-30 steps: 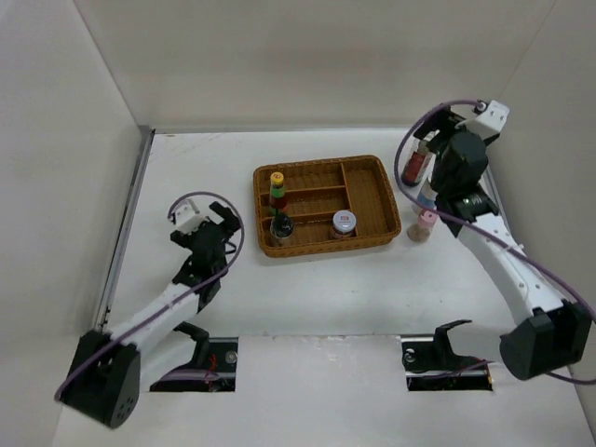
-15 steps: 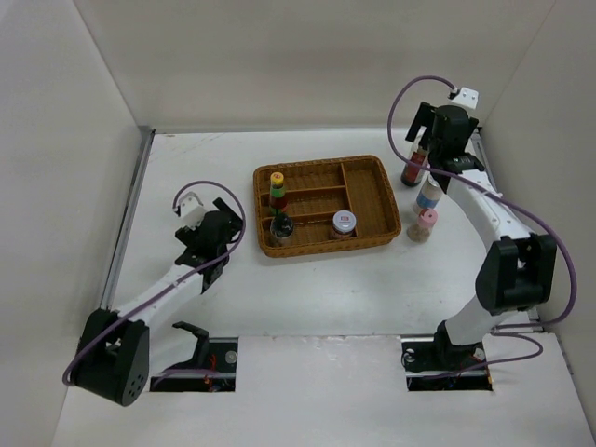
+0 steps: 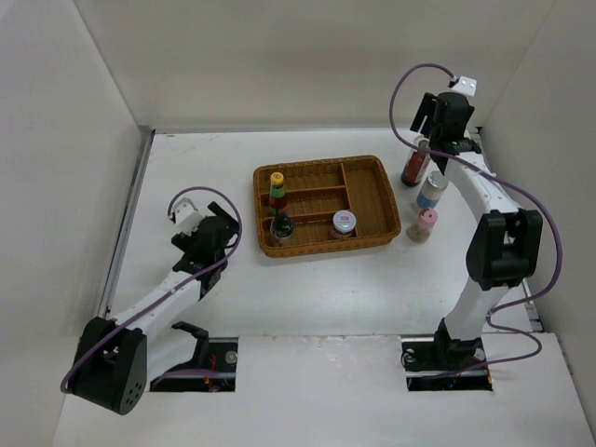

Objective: Organize the condiment bottles

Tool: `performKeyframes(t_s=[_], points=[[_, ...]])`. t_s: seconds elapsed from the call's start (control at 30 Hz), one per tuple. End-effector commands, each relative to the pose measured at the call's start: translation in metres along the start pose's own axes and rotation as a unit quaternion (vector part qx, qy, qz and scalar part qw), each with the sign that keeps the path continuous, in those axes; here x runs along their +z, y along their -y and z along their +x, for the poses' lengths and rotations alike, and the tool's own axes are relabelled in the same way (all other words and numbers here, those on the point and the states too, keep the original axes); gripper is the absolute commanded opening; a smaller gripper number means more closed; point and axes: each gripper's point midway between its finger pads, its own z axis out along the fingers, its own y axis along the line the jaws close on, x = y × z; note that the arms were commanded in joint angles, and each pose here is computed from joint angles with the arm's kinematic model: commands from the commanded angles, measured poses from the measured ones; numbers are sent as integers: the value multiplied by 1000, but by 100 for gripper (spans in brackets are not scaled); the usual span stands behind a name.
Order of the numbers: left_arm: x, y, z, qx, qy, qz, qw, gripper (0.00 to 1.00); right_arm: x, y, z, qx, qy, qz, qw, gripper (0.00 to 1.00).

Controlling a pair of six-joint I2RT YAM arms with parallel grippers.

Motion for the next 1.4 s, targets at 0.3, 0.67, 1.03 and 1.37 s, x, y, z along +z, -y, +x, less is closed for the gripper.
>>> performKeyframes(t_s=[0.3,0.67,1.03,1.37], points=[[1,8,-5,-38,19,26,999,100,7,-4,-28,-19,38,13,999,36],[-2,13,-8,-45,16,43,998,100,-67,-47,-154,7,176,-26,984,23],[2,17,3,-38,-6,51,998,100,-141,-171,-157,-4,195,-168,966,23],[0,17,-1,-44,3,57,997,100,-152,-254,-110,-28,177,-233,956,23]])
